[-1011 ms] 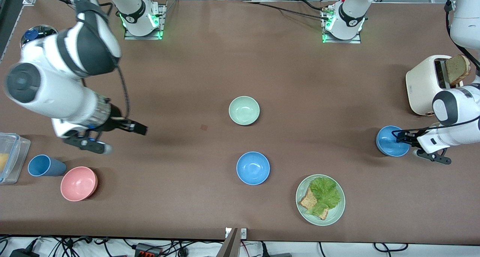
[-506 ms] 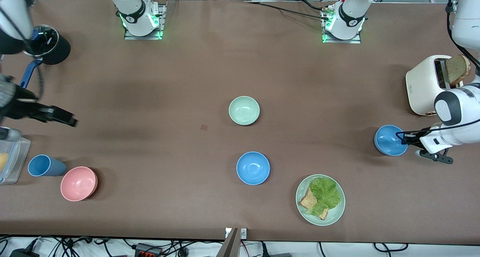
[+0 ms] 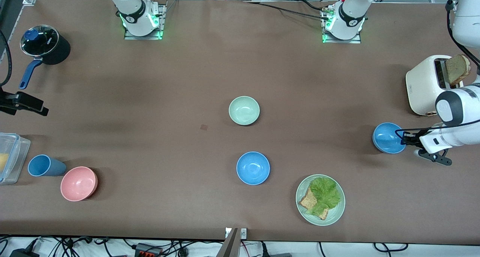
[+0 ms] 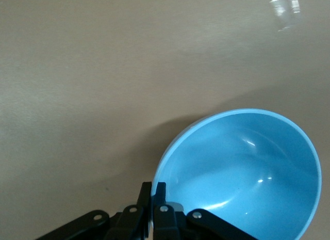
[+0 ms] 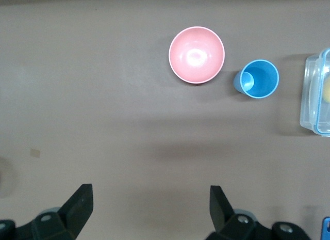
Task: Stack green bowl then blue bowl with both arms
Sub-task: 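Retract the right gripper while the left gripper grasps the blue bowl rim, then lift the blue bowl with the left gripper and carry it over the green bowl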
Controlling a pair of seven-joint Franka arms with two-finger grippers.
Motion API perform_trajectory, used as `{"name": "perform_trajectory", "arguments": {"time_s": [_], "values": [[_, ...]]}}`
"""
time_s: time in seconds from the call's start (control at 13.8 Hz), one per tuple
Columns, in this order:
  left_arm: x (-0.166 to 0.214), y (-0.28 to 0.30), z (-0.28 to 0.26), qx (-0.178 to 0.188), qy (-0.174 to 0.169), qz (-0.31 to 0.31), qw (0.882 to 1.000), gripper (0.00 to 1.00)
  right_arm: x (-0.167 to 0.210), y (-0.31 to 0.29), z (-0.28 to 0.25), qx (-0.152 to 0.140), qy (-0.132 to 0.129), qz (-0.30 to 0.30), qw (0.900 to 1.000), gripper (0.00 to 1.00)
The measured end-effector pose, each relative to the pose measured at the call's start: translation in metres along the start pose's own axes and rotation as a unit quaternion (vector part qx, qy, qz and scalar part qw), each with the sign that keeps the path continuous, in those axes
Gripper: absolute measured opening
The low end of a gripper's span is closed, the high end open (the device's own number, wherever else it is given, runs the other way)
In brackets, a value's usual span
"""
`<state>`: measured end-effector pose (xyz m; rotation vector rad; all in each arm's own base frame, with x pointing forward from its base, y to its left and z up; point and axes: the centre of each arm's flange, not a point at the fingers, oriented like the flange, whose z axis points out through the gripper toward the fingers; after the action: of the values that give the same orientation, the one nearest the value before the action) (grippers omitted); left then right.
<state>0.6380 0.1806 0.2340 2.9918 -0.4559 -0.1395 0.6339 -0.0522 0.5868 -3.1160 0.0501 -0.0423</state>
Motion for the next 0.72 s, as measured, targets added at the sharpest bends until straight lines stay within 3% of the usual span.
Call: {"name": "perform_trajectory", "arguments": {"time_s": [0.36,0.72], "values": [[0.018,0.074,-0.083,-0.026,-0.008,0.049,0.998,0.04,-0.011,-0.012,0.002,-0.023,-0.01,-0.01,1.0,1.0],[0.041,0.18,-0.116,-0.09,-0.008,0.08,0.993,0.04,-0.045,-0.011,0.013,-0.022,-0.011,-0.007,1.0,1.0]]}}
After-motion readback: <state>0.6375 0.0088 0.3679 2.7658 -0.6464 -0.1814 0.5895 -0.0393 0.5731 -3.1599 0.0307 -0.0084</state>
